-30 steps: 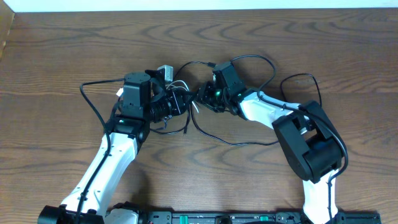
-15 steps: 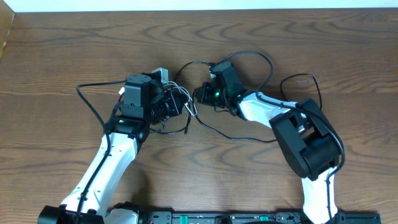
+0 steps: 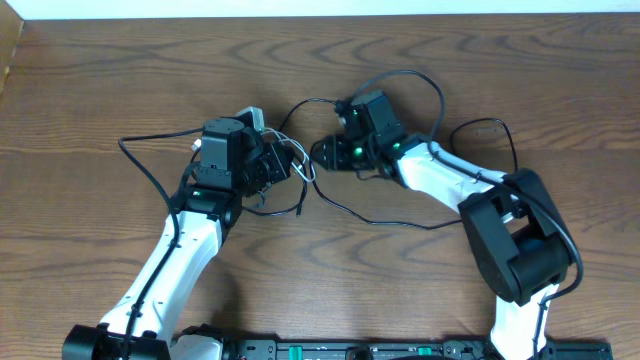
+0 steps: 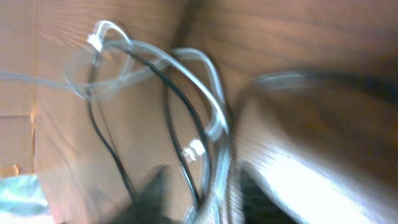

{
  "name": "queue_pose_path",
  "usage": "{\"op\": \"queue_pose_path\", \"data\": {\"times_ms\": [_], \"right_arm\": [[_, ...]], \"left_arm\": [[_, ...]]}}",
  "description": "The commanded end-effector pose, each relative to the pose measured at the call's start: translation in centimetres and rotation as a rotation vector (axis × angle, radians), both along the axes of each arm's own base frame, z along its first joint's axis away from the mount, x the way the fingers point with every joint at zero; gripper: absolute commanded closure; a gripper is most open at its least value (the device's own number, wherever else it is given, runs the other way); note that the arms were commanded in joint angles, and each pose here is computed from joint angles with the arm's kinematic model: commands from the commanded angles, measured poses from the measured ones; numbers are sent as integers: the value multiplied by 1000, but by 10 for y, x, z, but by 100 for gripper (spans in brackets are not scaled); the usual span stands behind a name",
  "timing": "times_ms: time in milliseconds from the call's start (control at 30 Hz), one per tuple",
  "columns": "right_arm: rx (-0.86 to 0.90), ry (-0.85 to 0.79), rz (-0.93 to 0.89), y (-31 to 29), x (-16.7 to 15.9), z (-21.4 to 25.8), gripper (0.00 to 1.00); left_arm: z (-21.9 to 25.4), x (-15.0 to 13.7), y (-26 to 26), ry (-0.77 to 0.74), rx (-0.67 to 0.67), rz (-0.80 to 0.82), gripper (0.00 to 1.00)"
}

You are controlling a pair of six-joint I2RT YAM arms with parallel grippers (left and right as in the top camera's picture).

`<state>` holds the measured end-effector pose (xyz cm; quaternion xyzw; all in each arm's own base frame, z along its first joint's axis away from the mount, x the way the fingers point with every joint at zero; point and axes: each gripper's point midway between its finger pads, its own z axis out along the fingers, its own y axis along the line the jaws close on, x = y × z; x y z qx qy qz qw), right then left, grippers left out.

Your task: Untangle cables

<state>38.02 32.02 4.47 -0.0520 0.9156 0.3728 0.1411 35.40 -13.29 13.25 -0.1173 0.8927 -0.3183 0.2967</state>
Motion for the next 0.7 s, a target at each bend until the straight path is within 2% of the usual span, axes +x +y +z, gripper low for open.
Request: {"op": "queue_pose_path", "data": {"times_ms": [0, 33, 100, 300, 433, 567, 667], "right_arm": [[-36, -59, 140, -9, -14, 20, 18], [-56, -51, 179, -12, -23, 18, 14], [-107, -33, 264, -18, -43, 12, 12], [-230, -87, 463, -21, -75, -3, 22], [-342, -204, 528, -12, -75, -9, 22], [-508, -319, 493, -14, -60, -14, 22], [-624, -379, 458, -20, -50, -18, 28]], "left_arm": [[12, 10, 0, 12, -85, 89, 92], [12, 14, 5, 27, -106, 146, 92], [15, 21, 13, 47, -156, 246, 93], [22, 29, 21, 101, -298, 394, 93], [22, 32, 28, 115, -328, 437, 93], [23, 33, 33, 133, -359, 468, 93], [24, 32, 32, 166, -412, 476, 92]]}}
